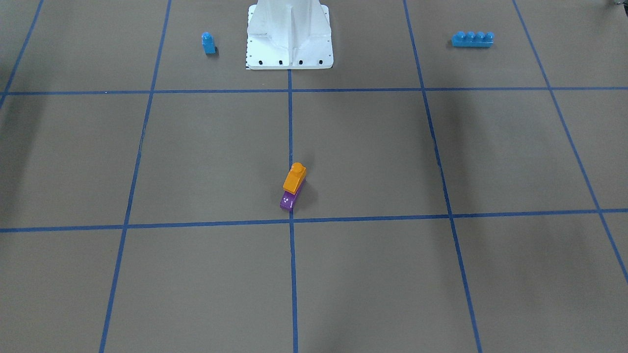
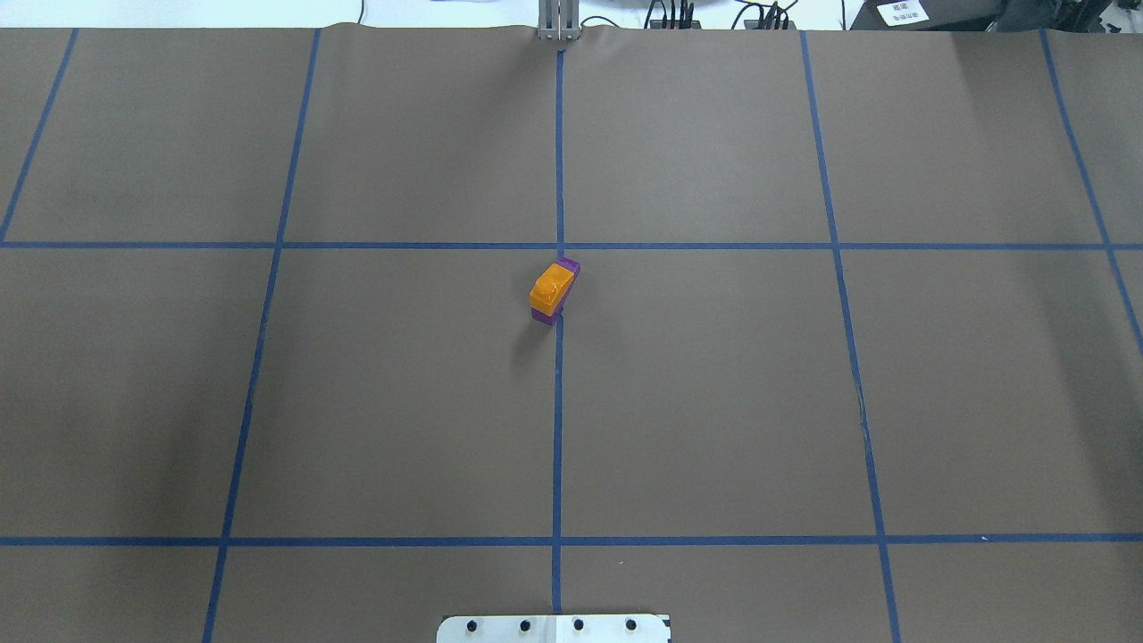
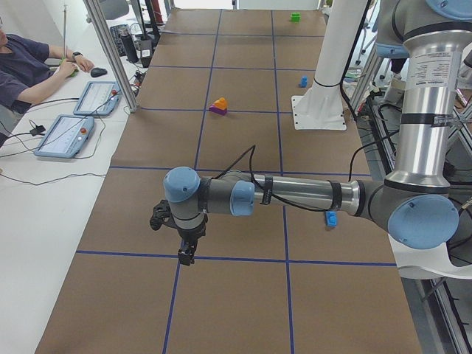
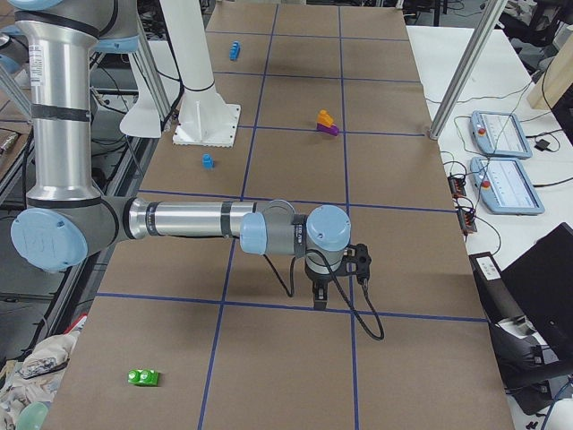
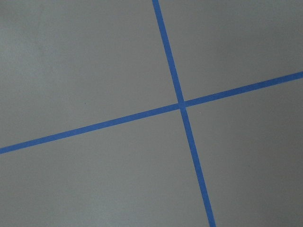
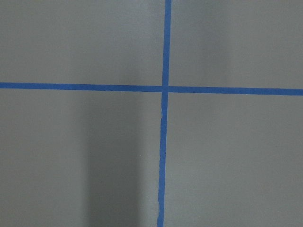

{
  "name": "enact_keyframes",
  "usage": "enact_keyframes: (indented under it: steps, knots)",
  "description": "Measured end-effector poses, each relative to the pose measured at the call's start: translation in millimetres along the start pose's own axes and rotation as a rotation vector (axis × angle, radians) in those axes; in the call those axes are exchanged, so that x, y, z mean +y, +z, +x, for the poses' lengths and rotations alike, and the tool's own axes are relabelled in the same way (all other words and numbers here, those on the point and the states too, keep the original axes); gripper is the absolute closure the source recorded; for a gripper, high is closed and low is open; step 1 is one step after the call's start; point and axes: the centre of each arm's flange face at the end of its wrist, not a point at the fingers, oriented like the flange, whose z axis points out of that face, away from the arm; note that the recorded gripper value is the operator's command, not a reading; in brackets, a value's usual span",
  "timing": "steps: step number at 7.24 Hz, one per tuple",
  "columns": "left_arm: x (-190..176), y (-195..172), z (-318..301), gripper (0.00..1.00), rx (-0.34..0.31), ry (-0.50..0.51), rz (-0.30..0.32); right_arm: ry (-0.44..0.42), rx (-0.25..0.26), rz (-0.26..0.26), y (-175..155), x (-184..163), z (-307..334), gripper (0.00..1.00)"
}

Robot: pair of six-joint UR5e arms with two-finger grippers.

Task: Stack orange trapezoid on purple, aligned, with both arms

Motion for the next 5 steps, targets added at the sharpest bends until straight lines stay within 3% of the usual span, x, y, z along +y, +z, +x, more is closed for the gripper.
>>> enact_keyframes:
  steps: [5]
  knots:
    - [1.7, 0.7, -0.9, 0.0, 0.002, -0.003, -0.001, -0.001, 0.0, 0.001, -0.4, -0.7, -0.5, 0.0]
